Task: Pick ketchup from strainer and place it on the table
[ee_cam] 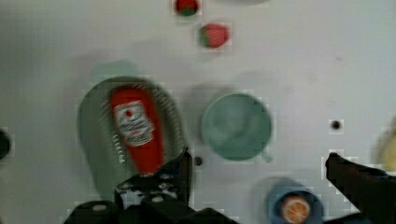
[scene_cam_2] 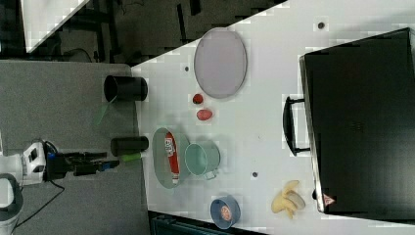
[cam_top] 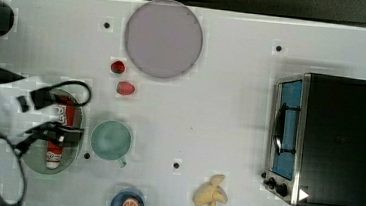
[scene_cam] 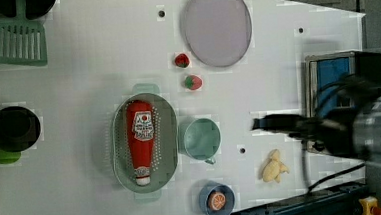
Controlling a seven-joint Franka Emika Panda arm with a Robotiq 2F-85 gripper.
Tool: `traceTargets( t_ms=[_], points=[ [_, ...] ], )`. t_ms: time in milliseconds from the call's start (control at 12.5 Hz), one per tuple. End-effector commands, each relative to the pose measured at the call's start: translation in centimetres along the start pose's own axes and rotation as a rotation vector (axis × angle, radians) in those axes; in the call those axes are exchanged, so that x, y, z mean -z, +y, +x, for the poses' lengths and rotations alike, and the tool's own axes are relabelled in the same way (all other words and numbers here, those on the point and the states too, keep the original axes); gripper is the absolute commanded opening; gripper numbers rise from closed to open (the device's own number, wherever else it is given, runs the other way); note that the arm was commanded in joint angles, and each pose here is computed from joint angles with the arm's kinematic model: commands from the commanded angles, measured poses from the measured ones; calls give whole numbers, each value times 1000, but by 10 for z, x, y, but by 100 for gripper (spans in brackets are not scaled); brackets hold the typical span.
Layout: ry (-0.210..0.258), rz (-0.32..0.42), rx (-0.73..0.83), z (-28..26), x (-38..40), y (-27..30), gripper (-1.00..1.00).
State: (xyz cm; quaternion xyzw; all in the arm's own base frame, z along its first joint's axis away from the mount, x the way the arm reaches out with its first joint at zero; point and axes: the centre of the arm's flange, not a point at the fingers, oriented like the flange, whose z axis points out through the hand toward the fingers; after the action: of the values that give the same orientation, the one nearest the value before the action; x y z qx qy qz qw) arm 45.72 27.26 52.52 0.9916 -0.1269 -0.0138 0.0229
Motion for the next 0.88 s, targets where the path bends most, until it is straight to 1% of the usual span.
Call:
traceTargets(
  t_ms=[80,320,400,640,880],
  points=[
    [-11,7,24,-18,-35,-31,100],
    [-46,27,101,-39,-84,-62,100],
    [-49,44,119,-44,-101,-70,100],
    [-23,111,159,-50,-150,-83,100],
    [-9,158,193,-56,-198,-86,100]
  ],
)
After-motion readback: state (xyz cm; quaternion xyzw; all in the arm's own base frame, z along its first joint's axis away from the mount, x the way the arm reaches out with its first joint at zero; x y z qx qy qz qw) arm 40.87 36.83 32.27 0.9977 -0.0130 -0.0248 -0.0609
